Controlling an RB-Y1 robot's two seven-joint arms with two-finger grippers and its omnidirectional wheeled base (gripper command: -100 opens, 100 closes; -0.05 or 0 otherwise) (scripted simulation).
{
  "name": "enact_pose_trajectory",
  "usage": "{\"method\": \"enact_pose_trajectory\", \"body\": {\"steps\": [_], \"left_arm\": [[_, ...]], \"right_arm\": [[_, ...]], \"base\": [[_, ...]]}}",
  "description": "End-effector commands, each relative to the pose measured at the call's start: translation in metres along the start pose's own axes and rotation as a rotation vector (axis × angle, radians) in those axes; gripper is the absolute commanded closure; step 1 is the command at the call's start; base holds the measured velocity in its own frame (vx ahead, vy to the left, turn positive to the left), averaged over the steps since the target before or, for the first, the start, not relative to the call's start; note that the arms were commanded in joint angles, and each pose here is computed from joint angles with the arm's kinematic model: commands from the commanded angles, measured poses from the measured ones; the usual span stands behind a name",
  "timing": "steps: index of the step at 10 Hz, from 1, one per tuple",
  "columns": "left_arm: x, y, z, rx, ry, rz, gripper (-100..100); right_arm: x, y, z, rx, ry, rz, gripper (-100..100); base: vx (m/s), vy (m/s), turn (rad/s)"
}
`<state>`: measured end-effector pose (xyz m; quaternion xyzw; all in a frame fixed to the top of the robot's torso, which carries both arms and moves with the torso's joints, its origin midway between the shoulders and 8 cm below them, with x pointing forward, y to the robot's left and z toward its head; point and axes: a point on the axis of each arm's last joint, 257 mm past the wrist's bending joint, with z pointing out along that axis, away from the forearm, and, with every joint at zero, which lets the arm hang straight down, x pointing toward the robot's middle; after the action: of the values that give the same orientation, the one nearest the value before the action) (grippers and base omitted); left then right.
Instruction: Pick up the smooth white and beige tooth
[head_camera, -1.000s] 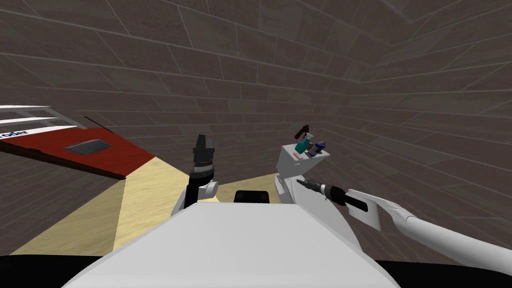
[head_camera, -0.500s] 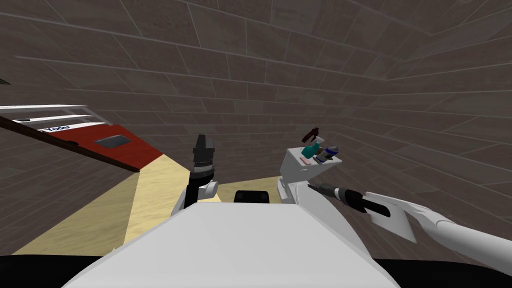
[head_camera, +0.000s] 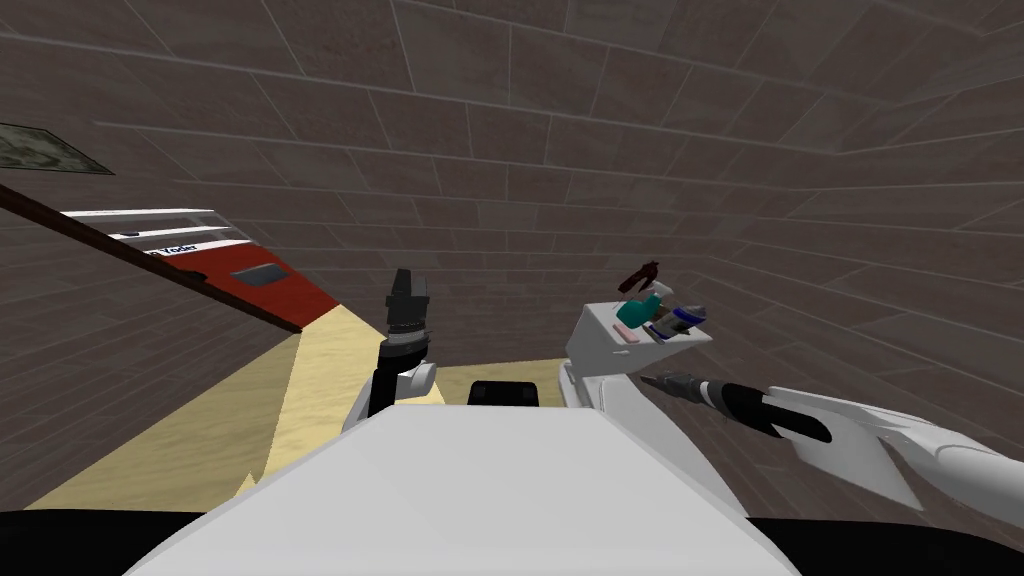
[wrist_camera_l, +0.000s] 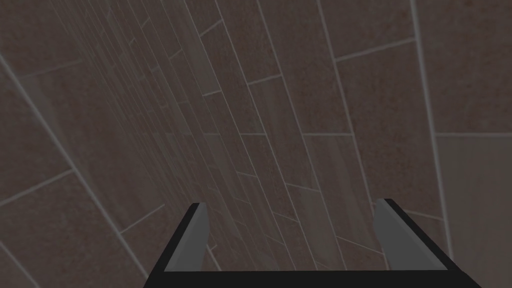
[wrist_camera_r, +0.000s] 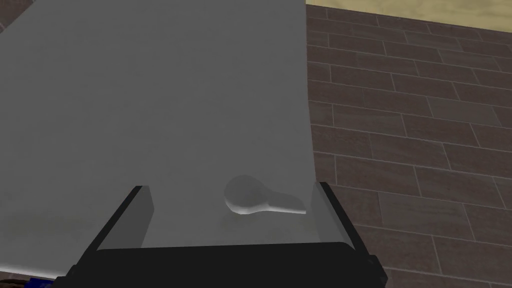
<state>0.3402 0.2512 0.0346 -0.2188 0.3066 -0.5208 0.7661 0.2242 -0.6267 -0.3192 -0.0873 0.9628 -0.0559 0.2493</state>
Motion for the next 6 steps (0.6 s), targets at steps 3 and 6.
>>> {"method": "enact_pose_trajectory", "body": {"steps": [3, 6], "left_arm": [[0.0, 0.0, 0.0, 0.0, 0.0, 0.0, 0], [0.0, 0.0, 0.0, 0.0, 0.0, 0.0, 0]], "right_arm": [[0.007, -0.051, -0.029, 0.107, 0.072, -0.058, -100], [0.011, -0.095, -0.06, 0.201, 0.131, -0.107, -100]], "base": [[0.047, 0.016, 0.124], [0.074, 0.019, 0.141]]}}
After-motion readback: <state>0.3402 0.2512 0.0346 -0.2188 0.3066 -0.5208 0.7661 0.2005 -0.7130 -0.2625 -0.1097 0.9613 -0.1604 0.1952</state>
